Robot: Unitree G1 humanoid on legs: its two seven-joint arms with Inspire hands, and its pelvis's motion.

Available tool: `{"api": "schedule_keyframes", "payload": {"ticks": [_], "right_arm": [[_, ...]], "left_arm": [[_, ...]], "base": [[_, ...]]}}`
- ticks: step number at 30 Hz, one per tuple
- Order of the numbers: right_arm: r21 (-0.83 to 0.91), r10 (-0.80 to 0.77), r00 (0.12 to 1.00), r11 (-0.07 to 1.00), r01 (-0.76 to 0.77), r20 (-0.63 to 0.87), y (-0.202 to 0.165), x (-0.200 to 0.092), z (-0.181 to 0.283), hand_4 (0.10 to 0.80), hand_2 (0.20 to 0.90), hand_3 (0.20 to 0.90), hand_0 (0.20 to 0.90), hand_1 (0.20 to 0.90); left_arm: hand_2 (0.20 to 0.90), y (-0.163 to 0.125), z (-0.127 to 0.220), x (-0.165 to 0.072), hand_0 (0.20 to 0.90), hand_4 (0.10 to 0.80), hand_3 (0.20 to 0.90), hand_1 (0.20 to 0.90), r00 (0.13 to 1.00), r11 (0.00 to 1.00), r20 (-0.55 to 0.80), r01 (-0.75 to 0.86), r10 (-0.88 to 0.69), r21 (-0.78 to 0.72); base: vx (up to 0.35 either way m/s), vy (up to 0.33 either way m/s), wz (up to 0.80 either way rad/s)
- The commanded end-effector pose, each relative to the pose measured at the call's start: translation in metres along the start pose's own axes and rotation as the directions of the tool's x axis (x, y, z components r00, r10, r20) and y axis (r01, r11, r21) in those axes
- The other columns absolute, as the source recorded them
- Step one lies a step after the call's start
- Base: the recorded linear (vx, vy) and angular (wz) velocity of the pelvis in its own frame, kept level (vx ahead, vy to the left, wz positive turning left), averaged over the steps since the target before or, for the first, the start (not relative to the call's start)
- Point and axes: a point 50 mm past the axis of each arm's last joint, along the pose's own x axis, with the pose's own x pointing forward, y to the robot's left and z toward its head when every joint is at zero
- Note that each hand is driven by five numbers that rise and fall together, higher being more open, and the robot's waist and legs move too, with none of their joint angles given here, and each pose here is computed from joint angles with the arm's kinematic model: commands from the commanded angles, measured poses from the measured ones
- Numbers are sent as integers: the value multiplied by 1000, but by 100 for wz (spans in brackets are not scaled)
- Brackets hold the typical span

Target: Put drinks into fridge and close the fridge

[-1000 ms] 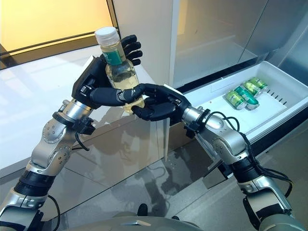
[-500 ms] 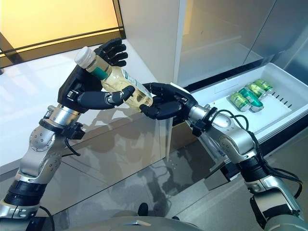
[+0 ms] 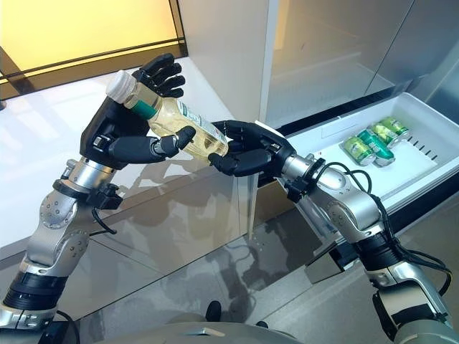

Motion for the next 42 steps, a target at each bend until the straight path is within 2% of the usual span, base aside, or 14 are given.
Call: {"api": "schedule_keyframes", "payload": {"ticks": [1, 21, 22, 23, 24, 25, 26, 42], "right_arm": [[-168, 129, 884, 984, -58, 450, 12, -3, 94, 100, 300, 200, 300, 300], [-148, 144, 892, 985, -88, 427, 16, 8, 90, 100, 300, 200, 300, 300], [-148, 145, 893, 985, -90, 426, 16, 8, 89, 119, 316, 219, 316, 316], [-150, 148, 894, 984, -92, 423, 17, 9, 89, 289, 462, 389, 462, 462], [-150, 147, 895, 985, -91, 421, 17, 9, 89, 383, 542, 483, 542, 542], [-150, 148, 895, 984, -92, 421, 17, 10, 89, 742, 851, 842, 851, 851], [-154, 152, 895, 984, -95, 420, 17, 10, 90, 800, 900, 900, 900, 900], [-169, 210, 898, 973, -155, 386, 27, 21, 91, 800, 900, 900, 900, 900]], "left_arm": [[300, 23, 31, 5, 300, 100, 200, 300, 976, 996, 197, -92, 93, -18], [300, -1, 38, 24, 300, 100, 200, 300, 949, 993, 314, 69, -35, -96], [300, -2, 39, 25, 300, 100, 200, 300, 947, 992, 318, 76, -41, -96], [300, -4, 39, 26, 300, 100, 200, 300, 945, 992, 325, 83, -48, -97], [300, -5, 40, 27, 300, 100, 200, 300, 943, 991, 330, 89, -53, -95], [300, -5, 41, 28, 300, 100, 200, 300, 941, 991, 333, 95, -60, -91], [300, -6, 42, 28, 300, 100, 200, 300, 939, 991, 336, 103, -68, -88], [300, -19, 46, 41, 300, 100, 200, 300, 924, 977, 346, 199, -162, -75]], "base": [[0, 0, 0], [0, 0, 0], [0, 0, 0], [0, 0, 0], [0, 0, 0], [0, 0, 0], [0, 0, 0], [0, 0, 0]]}}
